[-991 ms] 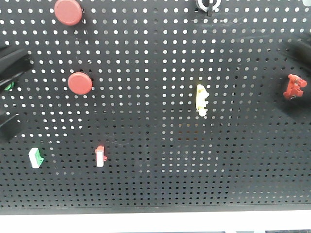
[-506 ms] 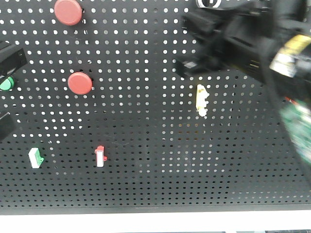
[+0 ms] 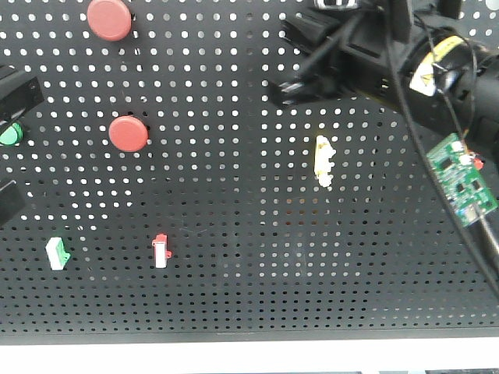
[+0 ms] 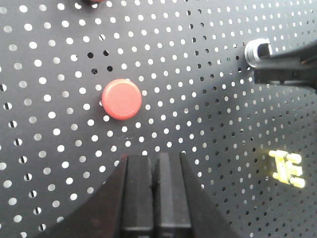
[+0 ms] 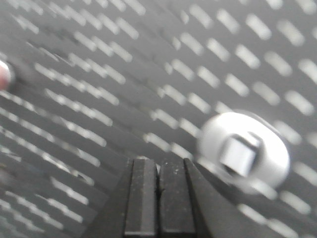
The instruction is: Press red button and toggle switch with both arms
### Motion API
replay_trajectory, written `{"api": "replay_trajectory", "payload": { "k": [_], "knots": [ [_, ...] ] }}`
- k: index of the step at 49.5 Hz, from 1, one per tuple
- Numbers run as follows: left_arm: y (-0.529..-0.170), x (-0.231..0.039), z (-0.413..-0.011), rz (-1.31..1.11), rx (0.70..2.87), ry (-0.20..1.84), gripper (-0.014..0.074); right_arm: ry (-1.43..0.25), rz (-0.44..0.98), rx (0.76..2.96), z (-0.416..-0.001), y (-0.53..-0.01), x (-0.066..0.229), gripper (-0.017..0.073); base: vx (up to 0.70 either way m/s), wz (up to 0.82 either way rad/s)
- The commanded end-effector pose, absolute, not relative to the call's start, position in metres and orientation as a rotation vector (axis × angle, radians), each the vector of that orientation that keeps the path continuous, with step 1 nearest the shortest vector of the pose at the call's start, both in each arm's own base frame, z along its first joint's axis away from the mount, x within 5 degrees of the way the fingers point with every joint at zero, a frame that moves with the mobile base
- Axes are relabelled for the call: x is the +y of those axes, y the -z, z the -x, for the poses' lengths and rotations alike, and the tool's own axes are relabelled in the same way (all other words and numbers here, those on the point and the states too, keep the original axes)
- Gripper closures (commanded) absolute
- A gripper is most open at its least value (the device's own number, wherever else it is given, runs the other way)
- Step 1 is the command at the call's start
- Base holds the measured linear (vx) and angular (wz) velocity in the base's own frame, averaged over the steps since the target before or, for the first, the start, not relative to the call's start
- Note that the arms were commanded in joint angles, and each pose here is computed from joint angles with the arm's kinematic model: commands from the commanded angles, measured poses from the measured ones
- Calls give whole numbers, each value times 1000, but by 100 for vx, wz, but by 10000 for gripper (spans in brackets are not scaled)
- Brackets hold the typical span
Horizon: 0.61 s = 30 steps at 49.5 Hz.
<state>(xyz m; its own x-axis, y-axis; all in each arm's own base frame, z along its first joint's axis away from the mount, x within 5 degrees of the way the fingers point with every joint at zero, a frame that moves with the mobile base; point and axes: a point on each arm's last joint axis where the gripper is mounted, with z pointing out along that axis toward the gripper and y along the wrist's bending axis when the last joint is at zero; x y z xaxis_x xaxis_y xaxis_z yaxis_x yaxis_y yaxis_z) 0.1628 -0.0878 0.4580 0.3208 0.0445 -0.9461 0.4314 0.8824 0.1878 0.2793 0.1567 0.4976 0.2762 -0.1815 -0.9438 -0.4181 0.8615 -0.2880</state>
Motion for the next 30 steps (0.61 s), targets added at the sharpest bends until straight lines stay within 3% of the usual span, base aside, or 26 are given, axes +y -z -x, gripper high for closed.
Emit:
{"api": "replay_trajectory", "payload": {
  "k": [1, 30],
  "knots": [
    [-475, -86, -154, -421, 1114, 306, 592, -170, 505, 1164, -262, -527, 145, 559, 0, 0],
    [-475, -86, -154, -421, 1114, 306, 592, -96, 459, 1163, -251, -538, 117, 559, 0, 0]
  ]
}}
